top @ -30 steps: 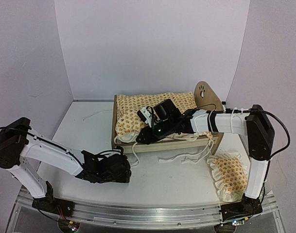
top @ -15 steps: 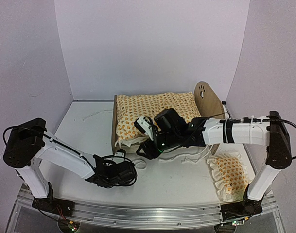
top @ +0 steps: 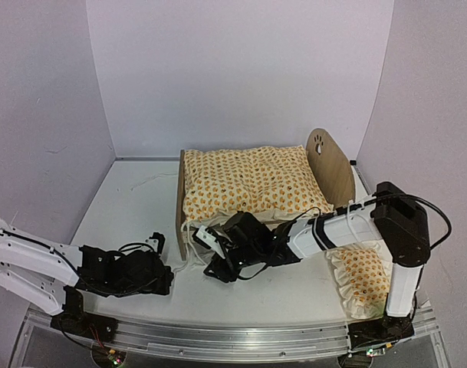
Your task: Set up the pet bed
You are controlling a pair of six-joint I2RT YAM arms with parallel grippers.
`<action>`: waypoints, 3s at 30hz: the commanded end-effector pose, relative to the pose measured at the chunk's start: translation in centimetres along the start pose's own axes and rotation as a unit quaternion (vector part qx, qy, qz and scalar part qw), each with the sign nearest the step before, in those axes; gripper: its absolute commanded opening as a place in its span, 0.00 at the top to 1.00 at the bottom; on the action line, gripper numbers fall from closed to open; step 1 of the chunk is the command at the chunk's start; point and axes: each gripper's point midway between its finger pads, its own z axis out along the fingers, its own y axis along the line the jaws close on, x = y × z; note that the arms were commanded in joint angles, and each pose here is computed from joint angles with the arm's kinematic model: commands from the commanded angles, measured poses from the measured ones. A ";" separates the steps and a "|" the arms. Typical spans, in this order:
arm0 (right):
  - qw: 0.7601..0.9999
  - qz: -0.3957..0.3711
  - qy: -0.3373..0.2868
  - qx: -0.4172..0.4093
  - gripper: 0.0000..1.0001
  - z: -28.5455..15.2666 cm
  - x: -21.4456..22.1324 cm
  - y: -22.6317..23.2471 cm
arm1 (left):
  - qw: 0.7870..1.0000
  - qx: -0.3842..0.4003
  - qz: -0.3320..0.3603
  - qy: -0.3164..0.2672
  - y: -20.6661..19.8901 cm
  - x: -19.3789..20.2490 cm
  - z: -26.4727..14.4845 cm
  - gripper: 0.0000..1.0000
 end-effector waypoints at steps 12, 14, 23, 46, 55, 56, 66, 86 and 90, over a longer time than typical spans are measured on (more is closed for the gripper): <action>0.995 -0.016 -0.014 0.097 0.42 2.6 1.1 -2.7 | 0.980 0.191 0.054 -0.003 -6.6 -2.0 -5.3 1.00; 0.995 -0.011 -0.016 0.098 0.43 2.5 1.7 -2.7 | 0.973 0.223 0.066 -0.001 -7.4 -2.0 -6.5 1.00; 0.993 0.036 -0.055 0.101 0.94 1.3 2.0 -2.6 | 0.962 0.259 0.052 -0.070 -7.1 -4.8 -9.8 1.00; 0.861 0.291 -0.363 -0.208 1.00 -9.0 -21.6 4.7 | 0.930 0.324 0.166 -0.053 -9.6 -2.4 -9.7 1.00; 0.890 0.298 -0.275 -0.207 1.00 -2.1 -16.1 6.6 | 0.919 0.349 0.161 -0.083 -10.5 -3.8 -11.4 1.00; 0.900 0.291 -0.257 -0.197 1.00 -1.9 -15.1 6.8 | 0.918 0.351 0.161 -0.086 -10.6 -3.9 -11.6 1.00; 0.974 0.207 -0.089 -0.022 0.53 -4.1 -8.6 3.9 | 0.929 0.322 0.161 -0.089 -10.5 -4.6 -10.8 1.00; 0.997 -0.016 -0.075 0.009 0.29 3.4 0.2 6.1 | 0.969 0.201 0.113 -0.085 -6.1 -5.4 -9.0 1.00; 0.996 -0.035 -0.062 0.050 0.37 4.1 1.8 5.6 | 0.971 0.196 0.105 -0.083 -5.6 -5.2 -8.9 1.00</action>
